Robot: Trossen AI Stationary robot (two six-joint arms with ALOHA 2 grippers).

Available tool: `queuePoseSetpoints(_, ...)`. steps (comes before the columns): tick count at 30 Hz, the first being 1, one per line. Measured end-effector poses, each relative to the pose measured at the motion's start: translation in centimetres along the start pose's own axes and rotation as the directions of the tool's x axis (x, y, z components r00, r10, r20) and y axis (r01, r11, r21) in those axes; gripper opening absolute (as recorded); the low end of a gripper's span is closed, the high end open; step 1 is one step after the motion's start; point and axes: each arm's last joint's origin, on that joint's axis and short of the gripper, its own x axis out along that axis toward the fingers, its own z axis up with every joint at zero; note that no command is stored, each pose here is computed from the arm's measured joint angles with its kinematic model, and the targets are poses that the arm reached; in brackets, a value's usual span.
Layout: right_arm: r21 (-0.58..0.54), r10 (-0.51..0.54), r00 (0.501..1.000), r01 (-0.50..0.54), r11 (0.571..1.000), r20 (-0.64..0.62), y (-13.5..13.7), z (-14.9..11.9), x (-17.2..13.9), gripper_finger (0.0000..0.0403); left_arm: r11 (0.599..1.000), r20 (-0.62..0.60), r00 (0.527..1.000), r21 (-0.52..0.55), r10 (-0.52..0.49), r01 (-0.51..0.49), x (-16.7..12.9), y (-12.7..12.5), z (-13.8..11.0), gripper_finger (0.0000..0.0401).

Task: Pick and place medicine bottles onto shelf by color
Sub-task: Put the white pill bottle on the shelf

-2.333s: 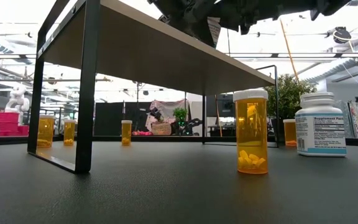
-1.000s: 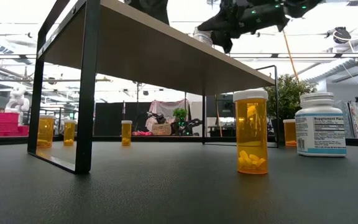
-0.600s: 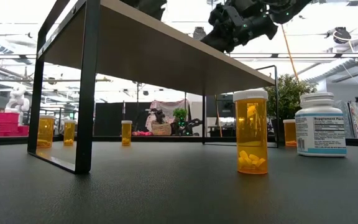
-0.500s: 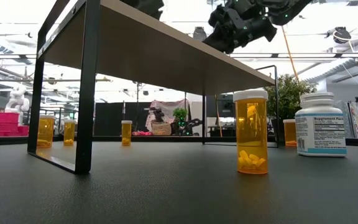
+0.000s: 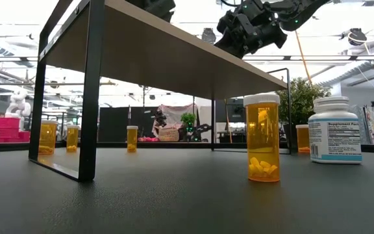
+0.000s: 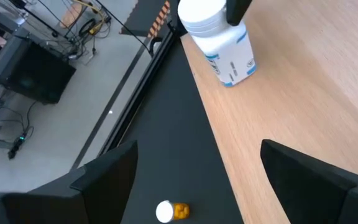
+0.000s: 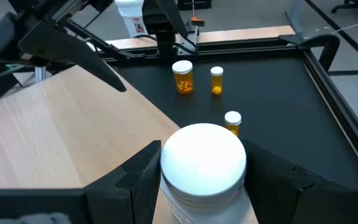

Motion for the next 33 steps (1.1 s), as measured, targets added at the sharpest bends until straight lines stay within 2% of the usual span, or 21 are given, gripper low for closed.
queuePoseSetpoints(7, 0.019, -0.078, 0.997, 0.078, 0.997, -0.011, 0.40, 0.13, 0.40, 0.0192, 1.000, 0.000, 1.000, 0.000, -0.001, 0.001, 0.00, 0.00, 0.00, 0.0339)
queuePoseSetpoints(16, 0.009, -0.059, 0.998, 0.059, 0.998, -0.018, 0.95, 0.13, 0.73, 0.0193, 1.000, 0.000, 1.000, 0.003, -0.003, 0.003, -0.07, -0.09, -0.03, 0.0339)
queuePoseSetpoints(26, 0.020, -0.065, 0.998, 0.065, 0.998, -0.023, 0.94, 0.11, 0.61, 0.0235, 1.000, 0.004, 1.000, 0.004, -0.011, 0.011, -0.29, -0.37, -0.08, 0.0339)
queuePoseSetpoints(33, 0.017, -0.069, 0.997, 0.070, 0.997, -0.022, 0.92, 0.11, 0.61, 0.0248, 1.000, 0.003, 1.000, 0.004, -0.012, 0.012, -0.28, -0.37, -0.08, 0.0339)
